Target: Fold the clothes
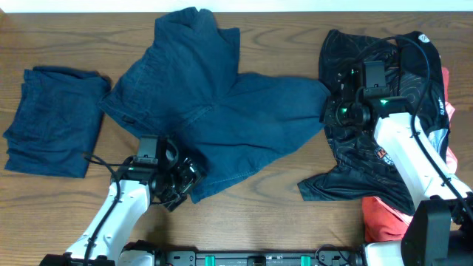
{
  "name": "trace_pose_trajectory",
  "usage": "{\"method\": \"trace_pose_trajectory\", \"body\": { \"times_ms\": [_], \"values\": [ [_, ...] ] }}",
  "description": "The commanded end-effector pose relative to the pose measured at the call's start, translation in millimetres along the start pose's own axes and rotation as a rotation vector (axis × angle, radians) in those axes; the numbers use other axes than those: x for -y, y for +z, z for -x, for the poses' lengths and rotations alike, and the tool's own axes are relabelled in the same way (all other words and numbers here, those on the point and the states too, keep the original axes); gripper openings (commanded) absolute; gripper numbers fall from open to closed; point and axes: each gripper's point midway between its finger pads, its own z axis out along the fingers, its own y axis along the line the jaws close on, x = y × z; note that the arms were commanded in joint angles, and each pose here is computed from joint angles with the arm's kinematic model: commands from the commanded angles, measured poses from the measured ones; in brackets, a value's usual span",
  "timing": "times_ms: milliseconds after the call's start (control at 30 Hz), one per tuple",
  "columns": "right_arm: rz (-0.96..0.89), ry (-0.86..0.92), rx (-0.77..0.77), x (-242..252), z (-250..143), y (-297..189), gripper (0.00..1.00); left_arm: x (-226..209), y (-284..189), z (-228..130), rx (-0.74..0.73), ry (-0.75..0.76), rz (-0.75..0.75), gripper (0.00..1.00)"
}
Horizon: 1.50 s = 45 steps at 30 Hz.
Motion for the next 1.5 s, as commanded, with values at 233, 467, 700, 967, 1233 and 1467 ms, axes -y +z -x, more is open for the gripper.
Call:
{"method": "trace_pose_trajectory", "body": {
  "times_ms": [233,467,700,967,1233,1467],
  "values": [
    [-0.015,-0.021,0.001,1,0,-5,0.01,11,12,-29,-0.061,-0.043,0.017,0.86],
    [-0.016,-0.023,-0.001,1,-1,-6,0.01,0,15,-56,-0.124,-0.128,0.102,0.86],
    [-0.016,-0.036,-0.002,1,-1,-6,0.02,-11,19,-48,-0.001,-0.208,0.186,0.86],
    [-0.018,-0.034,-0.007,1,-2,-6,0.02,-7,19,-17,0.217,-0.322,0.173,0.86],
    [-0.018,-0.034,-0.007,2,-2,-6,0.03,6,28,-46,0.125,-0.342,0.146,0.79],
    [-0.019,-0.033,-0.009,2,-3,-6,0.04,4,28,-43,0.186,-0.352,0.156,0.79]
  ]
}}
